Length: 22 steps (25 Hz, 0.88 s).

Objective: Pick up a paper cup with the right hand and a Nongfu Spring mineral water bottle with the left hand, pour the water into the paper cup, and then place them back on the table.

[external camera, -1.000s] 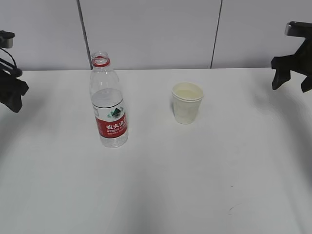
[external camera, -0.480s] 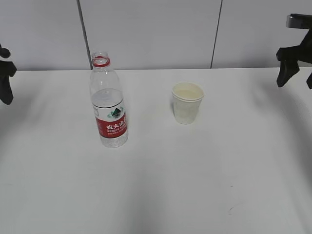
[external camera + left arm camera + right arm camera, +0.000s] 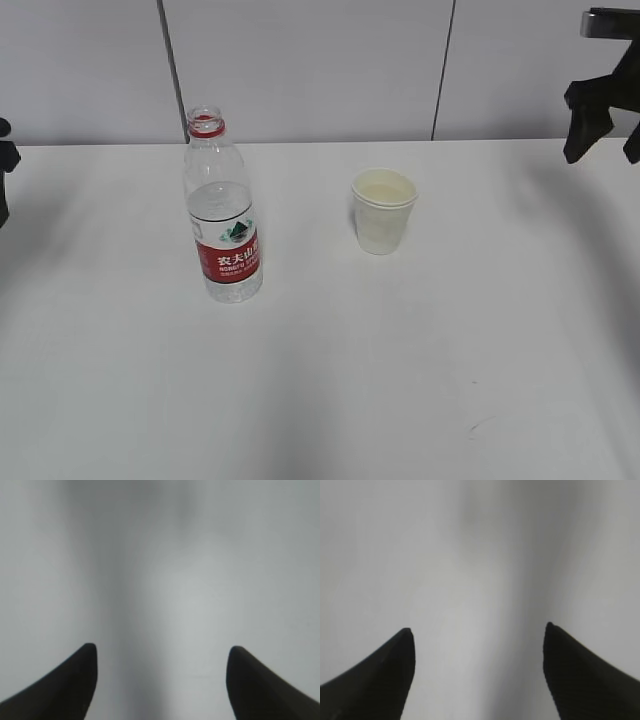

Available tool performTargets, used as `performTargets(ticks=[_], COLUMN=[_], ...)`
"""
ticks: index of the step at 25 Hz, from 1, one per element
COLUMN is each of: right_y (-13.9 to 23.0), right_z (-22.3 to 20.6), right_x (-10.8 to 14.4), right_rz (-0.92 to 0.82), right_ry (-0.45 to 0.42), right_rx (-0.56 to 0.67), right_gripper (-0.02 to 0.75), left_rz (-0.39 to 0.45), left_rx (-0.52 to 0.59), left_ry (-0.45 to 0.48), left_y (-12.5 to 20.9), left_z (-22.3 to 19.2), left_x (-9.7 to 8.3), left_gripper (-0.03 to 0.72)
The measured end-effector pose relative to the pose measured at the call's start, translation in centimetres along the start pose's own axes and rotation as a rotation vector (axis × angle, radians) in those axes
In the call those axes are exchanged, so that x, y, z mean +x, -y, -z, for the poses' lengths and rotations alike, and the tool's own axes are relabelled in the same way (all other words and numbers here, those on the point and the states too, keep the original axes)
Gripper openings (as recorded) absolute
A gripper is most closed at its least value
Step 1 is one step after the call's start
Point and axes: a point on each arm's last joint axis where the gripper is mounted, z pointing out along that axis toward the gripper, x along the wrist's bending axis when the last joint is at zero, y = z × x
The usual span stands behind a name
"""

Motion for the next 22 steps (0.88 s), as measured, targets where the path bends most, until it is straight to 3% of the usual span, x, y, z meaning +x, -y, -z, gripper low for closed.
performTargets(ticks=[11,16,22], right_y=[0.0,0.2,0.8], right_z=[-0.6,0.3,5.0], right_x=[8.3,9.0,9.1], right_rz=[0.182,0.181,0.183], right_ry=[-0.035,-0.038,-0.027], right_rx=[0.018,0.0,-0.098], right_gripper=[0.589,0.589,0.588], left_rz=[-0.004,0.0,-0.006], left_rx=[-0.021,-0.015,-0.022], left_ry=[-0.007,0.009,0.046], left_y=[0.4,0.4,0.5], left_z=[1.4,1.3,1.6], left_x=[0.1,-0.1,-0.4], left_gripper=[0.493,0.493,0.493])
